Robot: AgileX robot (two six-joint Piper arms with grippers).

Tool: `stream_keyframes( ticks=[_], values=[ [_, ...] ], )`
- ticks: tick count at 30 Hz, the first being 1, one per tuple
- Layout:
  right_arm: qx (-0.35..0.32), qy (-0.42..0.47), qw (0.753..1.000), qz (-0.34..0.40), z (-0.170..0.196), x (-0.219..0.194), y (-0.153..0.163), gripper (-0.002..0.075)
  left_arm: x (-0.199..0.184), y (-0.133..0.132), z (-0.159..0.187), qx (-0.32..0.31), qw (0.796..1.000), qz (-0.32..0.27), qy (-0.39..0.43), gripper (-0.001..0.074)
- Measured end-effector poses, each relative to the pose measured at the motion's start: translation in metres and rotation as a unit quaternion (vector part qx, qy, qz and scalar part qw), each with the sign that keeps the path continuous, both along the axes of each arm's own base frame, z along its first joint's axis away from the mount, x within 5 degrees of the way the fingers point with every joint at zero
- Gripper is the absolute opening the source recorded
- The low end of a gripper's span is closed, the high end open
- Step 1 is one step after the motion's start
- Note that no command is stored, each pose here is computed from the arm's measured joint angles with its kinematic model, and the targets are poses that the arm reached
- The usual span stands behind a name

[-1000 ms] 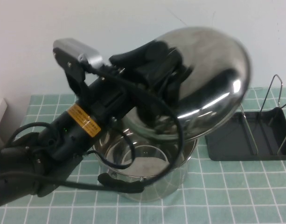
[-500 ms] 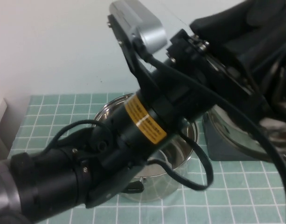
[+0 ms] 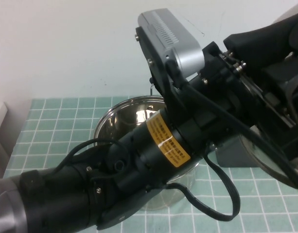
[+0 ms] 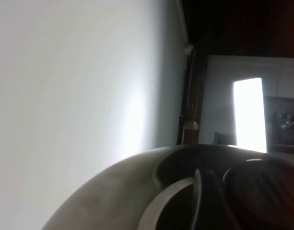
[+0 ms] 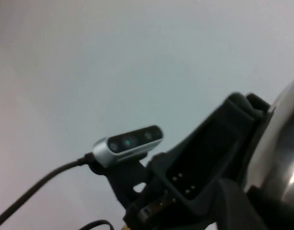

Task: Put pot lid on rack
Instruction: Hand over the pot lid, then place the pot lid on the pot rack

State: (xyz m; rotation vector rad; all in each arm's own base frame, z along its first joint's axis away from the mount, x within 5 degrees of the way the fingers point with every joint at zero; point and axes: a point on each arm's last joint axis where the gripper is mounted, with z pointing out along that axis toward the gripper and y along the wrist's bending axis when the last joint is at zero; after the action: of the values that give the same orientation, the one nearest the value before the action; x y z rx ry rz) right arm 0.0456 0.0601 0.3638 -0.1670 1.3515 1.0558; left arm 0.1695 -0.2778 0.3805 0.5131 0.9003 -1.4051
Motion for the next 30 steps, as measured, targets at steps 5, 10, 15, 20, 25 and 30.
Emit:
stream_keyframes(
  ticks=[5, 10, 15, 20, 25, 30],
  values=[
    [-0.009, -0.017, 1.000, 0.008, 0.004, -0.003, 0.002, 0.0103, 0.001, -0.003, -0.004, 0.019, 0.999, -0.021, 0.036, 0.0330],
    [-0.027, -0.036, 0.999, -0.012, 0.005, -0.002, 0.000, 0.0036, 0.003, -0.010, -0.018, 0.092, 0.991, -0.036, 0.093, 0.0481],
    [-0.043, -0.043, 0.996, -0.060, 0.004, 0.006, -0.006, 0.0022, 0.003, -0.011, -0.028, 0.168, 0.978, -0.034, 0.120, 0.0609],
    [-0.062, -0.022, 0.995, -0.072, 0.000, 0.024, -0.008, 0.0021, 0.009, 0.012, -0.022, 0.256, 0.957, 0.033, 0.134, 0.0533],
    [-0.096, 0.023, 0.993, -0.061, -0.006, 0.062, -0.008, 0.0021, 0.008, 0.048, -0.008, 0.319, 0.922, 0.144, 0.166, 0.0207],
    [-0.119, 0.058, 0.991, -0.022, 0.000, 0.113, -0.005, 0.0021, 0.003, 0.083, 0.001, 0.337, 0.889, 0.236, 0.200, 0.0029]
  ],
)
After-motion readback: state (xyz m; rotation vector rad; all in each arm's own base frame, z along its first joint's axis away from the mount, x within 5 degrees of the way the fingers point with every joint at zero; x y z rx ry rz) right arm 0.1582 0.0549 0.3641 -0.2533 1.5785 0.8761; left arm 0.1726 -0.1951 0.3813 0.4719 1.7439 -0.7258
